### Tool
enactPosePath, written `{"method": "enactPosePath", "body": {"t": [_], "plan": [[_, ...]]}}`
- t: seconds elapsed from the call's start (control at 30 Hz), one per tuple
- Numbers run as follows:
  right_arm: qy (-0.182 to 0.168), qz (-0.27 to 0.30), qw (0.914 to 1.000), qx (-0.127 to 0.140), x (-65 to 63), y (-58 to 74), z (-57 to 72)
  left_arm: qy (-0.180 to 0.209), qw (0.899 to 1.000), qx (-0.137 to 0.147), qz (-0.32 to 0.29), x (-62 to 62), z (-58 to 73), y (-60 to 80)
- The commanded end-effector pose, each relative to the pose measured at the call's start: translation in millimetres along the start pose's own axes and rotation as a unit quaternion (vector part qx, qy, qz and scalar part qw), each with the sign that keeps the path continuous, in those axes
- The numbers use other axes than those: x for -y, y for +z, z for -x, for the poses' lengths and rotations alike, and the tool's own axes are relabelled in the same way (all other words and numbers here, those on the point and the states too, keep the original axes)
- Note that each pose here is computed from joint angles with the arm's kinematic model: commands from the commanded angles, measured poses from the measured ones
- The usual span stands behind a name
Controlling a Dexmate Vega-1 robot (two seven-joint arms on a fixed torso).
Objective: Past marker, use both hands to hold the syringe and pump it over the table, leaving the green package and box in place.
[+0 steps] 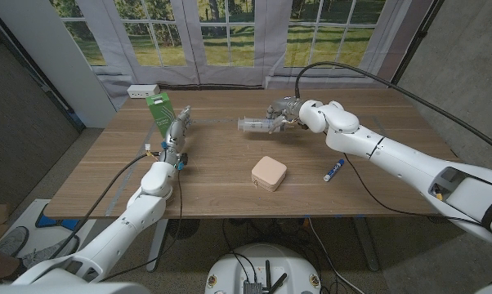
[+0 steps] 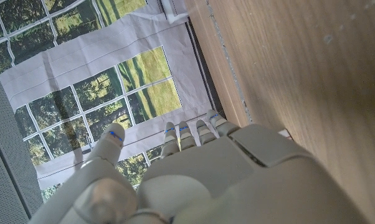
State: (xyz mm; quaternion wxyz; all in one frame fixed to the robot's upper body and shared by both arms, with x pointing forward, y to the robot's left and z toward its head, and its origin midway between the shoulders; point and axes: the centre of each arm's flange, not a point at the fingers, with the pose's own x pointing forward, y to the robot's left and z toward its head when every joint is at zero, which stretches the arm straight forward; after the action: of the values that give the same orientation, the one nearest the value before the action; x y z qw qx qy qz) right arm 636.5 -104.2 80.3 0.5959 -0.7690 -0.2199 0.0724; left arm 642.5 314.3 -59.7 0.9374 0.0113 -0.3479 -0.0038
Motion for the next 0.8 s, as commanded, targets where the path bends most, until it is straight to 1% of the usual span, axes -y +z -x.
{"method": "enactPosePath", "body": {"t": [0.03,0.23,0.47,0.6,0.8], "plan": [[0.007,0.022,0.9997,0.0,-13.3,8.1,-10.9,0.002,1.0,-0.004,-0.002,8.8,0.2,-2.5],[0.003,0.012,0.9999,-0.002,-19.3,6.6,-12.3,0.001,1.0,-0.001,-0.007,7.8,-1.0,3.1],[0.0,0.003,1.0,0.001,-28.3,5.5,-14.0,0.003,1.0,-0.001,-0.001,12.7,1.8,3.2],[0.0,0.002,1.0,0.0,-31.2,4.4,-13.5,-0.002,1.0,-0.005,-0.005,13.0,2.5,3.6],[0.002,-0.001,1.0,-0.001,-37.3,3.3,-14.8,0.006,1.0,-0.004,-0.002,13.1,8.2,4.8]]}}
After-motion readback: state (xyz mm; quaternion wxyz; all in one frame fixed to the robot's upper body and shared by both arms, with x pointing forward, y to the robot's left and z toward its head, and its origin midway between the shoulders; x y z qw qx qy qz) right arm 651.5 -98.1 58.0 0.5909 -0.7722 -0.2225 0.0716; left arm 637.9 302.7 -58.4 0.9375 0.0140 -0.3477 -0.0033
